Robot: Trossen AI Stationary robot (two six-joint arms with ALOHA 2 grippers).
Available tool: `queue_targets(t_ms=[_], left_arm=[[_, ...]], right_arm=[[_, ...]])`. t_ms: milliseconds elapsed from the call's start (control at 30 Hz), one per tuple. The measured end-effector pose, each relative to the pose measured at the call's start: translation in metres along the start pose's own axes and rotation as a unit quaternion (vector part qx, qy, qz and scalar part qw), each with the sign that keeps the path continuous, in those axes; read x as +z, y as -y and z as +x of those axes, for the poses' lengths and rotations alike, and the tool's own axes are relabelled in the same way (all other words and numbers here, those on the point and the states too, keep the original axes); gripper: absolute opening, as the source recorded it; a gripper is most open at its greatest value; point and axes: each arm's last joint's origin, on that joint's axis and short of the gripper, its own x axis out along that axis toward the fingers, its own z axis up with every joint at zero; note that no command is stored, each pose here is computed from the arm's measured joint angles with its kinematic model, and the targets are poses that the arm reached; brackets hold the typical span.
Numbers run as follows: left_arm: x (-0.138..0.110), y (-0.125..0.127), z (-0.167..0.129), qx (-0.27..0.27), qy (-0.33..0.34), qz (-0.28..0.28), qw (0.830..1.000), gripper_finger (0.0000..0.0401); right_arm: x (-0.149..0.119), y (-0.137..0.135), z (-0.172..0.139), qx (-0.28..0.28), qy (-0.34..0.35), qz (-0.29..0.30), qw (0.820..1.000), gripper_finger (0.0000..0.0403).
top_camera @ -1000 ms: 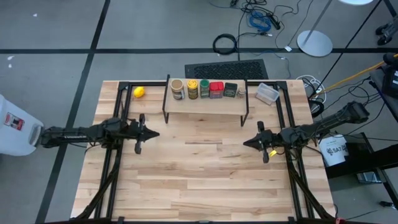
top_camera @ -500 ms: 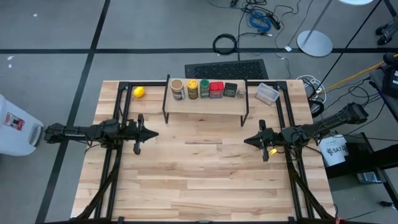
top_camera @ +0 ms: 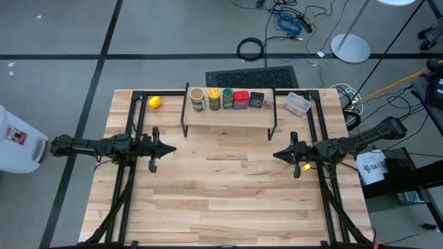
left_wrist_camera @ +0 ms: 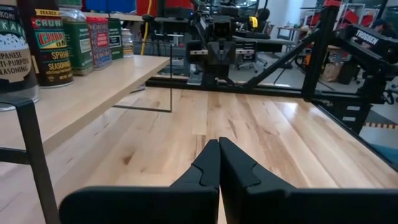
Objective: Shelf spices
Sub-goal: Return to Home Position
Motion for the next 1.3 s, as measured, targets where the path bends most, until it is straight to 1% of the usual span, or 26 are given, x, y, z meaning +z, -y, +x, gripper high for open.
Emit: queue_targets(t_ms=[300, 433, 600, 767, 900, 1000, 1300], left_arm=[[0.0, 0.0, 0.0, 0.0, 0.0, 0.0, 1.0, 0.0], [0.0, 0.0, 0.0, 0.0, 0.001, 0.0, 1.0, 0.0], [0.001, 0.0, 0.0, 0.0, 0.004, 0.001, 1.0, 0.0], [0.002, 0.0, 0.0, -0.001, 0.007, 0.008, 1.0, 0.0], [0.002, 0.0, 0.0, -0.001, 0.011, 0.008, 1.0, 0.0], [0.002, 0.0, 0.0, -0.001, 0.012, 0.008, 1.0, 0.0], [0.002, 0.0, 0.0, 0.0, 0.008, 0.026, 1.0, 0.0]], right_arm=[[0.002, 0.003, -0.01, 0.009, 0.018, -0.012, 1.0, 0.0], [0.007, 0.002, -0.015, 0.037, 0.043, -0.031, 0.998, 0.0], [0.01, 0.005, -0.017, 0.029, 0.066, -0.045, 0.996, 0.0], [0.011, 0.009, -0.017, 0.039, 0.067, -0.052, 0.996, 0.0], [0.011, 0.013, -0.015, 0.058, 0.063, -0.055, 0.995, 0.0], [0.009, 0.018, -0.014, 0.052, 0.049, -0.056, 0.996, 0.0], [0.01, 0.021, -0.014, 0.059, 0.05, -0.06, 0.995, 0.0]])
